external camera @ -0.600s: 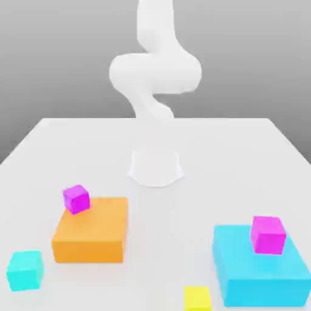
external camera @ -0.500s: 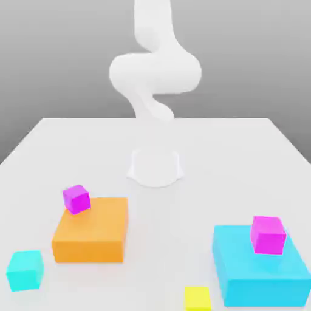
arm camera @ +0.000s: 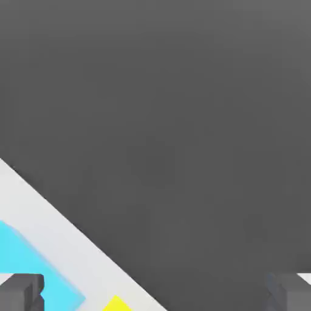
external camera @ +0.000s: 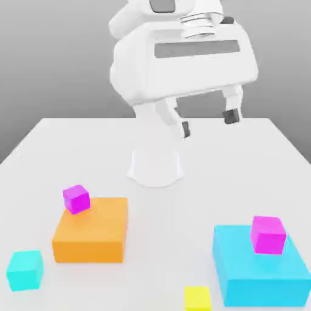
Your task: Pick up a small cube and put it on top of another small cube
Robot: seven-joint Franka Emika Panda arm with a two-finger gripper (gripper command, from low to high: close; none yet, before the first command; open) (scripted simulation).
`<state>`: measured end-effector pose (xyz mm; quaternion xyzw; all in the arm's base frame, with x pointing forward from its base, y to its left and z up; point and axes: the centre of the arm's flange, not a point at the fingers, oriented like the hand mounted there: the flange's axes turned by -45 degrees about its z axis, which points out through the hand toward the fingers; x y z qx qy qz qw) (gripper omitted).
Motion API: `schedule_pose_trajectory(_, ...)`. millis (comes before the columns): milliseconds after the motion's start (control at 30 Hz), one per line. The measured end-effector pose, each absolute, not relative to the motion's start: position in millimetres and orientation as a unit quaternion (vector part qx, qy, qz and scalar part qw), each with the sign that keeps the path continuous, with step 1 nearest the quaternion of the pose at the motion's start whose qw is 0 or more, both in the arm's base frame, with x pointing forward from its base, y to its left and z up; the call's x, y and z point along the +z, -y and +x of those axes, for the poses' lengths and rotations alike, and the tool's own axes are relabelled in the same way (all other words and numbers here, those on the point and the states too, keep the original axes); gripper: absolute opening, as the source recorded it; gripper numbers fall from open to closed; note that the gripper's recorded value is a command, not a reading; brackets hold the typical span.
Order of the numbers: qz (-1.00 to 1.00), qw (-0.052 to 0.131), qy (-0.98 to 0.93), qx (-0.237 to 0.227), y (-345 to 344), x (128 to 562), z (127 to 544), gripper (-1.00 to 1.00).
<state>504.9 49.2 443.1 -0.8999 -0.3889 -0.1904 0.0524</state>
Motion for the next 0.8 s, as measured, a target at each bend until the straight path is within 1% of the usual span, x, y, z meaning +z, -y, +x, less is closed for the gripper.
schedule_pose_trajectory(133, -0.873, 0.051, 0.460, -0.154, -64, 386, 513, 0.00)
schedule_pose_trajectory(300, -0.833, 0.042, 0.542, -0.108, -77, 317, 515, 0.00)
schedule_pose_trajectory(467, -0.784, 0.026, 0.618, -0.060, -80, 254, 509, 0.00)
schedule_pose_trajectory(633, -0.723, 0.004, 0.691, -0.010, -78, 200, 498, 0.00)
schedule_pose_trajectory(700, -0.713, 0.000, 0.701, -0.003, -78, 176, 498, 0.00)
schedule_pose_trajectory(800, -0.710, -0.001, 0.704, 0.000, -78, 135, 497, 0.00)
